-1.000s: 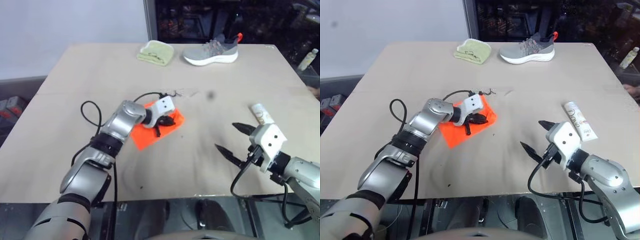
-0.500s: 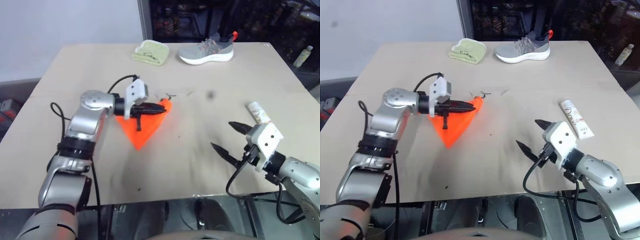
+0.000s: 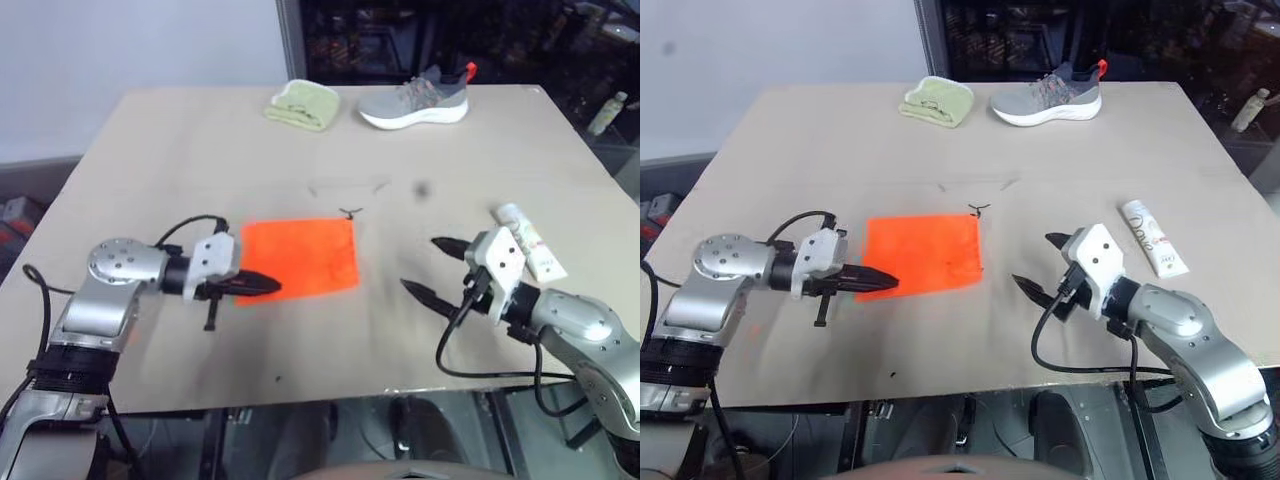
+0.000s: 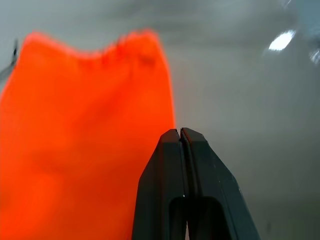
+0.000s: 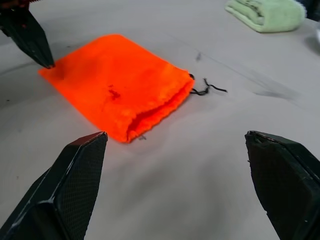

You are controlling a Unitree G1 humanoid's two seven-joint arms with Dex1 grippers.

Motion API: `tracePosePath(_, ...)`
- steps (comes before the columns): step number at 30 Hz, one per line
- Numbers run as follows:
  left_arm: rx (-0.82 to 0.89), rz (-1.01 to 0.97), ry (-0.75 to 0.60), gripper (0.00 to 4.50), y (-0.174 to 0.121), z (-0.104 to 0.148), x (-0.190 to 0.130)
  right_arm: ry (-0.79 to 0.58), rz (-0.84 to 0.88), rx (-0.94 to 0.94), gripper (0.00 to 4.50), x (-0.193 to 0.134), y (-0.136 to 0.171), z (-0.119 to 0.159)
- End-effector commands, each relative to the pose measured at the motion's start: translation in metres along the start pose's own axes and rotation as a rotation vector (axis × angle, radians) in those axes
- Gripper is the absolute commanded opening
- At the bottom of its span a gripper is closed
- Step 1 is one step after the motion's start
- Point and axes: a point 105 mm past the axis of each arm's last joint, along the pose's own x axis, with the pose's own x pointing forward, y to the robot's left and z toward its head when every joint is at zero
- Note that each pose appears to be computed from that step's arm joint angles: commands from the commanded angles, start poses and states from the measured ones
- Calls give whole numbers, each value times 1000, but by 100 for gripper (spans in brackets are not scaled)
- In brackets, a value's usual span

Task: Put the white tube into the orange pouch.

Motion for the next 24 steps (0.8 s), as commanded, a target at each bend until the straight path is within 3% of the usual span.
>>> tracePosePath(1, -114, -1, -148, 28, 5, 42, 5, -5, 11, -1, 450, 1, -3, 2)
tracePosePath(3, -114, 21, -178, 76, 7, 58, 14, -9, -6, -5, 450, 0, -7, 3)
tracePosePath(7, -145, 60, -193, 262, 10, 81, 34, -13, -40, -19, 450, -2, -11, 4)
tracePosePath(10, -256, 78, -26, 262, 14, 81, 54, -9, -61, -26, 450, -6, -13, 5)
tracePosePath(12, -318, 5, -52, 262, 8, 97, 67, -7, -74, -29, 450, -9, -14, 5)
tracePosePath(16, -138, 117, 206, 262, 27, 76, 93, 6, -120, -38, 450, -13, -17, 5)
tracePosePath(21, -65, 49, 244, 262, 23, 63, 120, 3, -120, -40, 450, -11, -13, 6)
tracePosePath(24, 5, -59, 269, 262, 11, 49, 119, 4, -121, -42, 450, -11, -12, 6)
